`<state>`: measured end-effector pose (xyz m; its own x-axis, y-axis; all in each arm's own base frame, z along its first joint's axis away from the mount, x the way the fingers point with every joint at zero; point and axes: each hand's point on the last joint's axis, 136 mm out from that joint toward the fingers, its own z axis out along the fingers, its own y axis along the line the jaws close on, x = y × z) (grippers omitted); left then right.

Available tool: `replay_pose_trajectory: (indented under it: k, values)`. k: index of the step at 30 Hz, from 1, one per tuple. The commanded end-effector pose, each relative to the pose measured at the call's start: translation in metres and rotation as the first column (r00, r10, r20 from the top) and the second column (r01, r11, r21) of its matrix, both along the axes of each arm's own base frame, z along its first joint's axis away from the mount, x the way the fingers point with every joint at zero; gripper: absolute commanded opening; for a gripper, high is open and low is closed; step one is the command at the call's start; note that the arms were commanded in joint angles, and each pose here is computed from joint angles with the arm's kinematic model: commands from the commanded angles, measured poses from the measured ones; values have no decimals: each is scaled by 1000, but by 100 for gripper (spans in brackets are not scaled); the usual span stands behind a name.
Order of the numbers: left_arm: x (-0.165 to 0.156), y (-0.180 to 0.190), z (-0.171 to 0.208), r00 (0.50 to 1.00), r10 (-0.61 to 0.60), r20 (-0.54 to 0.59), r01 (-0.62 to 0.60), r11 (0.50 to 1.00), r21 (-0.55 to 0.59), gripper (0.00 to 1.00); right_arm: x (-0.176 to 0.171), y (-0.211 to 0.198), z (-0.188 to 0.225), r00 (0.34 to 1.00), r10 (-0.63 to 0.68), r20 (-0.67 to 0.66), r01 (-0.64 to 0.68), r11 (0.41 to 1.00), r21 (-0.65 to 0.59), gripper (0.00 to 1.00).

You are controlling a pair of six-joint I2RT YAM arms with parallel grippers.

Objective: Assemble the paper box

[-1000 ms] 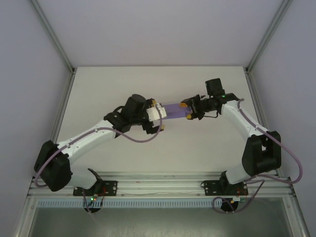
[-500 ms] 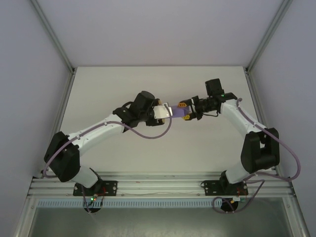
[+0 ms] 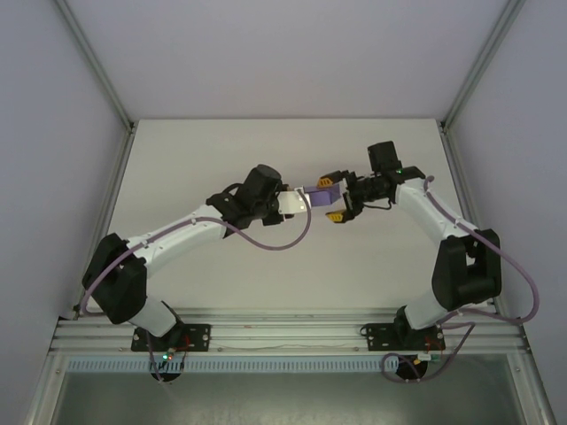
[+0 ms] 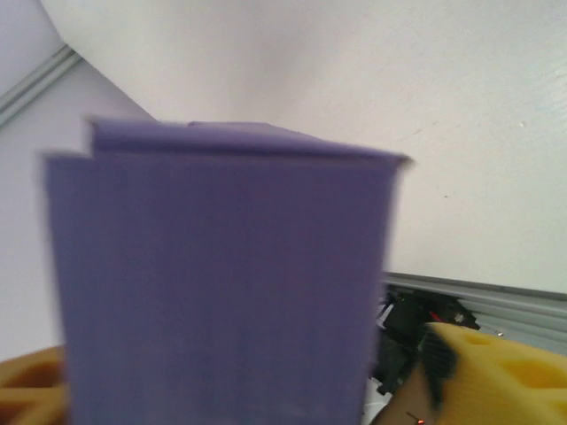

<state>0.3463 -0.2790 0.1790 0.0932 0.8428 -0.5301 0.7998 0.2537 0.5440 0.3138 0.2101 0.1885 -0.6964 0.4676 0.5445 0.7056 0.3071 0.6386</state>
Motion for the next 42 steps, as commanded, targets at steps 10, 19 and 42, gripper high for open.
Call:
replay_pose_trajectory:
  k: [10, 19, 42]
  values:
    - [-34, 29, -47, 947, -64, -314, 124, 977, 173, 26, 33, -131, 68, 632, 398, 664, 304, 662, -686, 100]
    - [-37, 34, -58, 852, -17, -524, 123, 978, 169, 27, 9, -79, 93, 182, 495, 850, 234, 817, -527, 100]
    - [-34, 33, -82, 761, 78, -644, 114, 961, 251, 29, -15, -5, -29, 109, 866, 489, -367, 492, -789, 46]
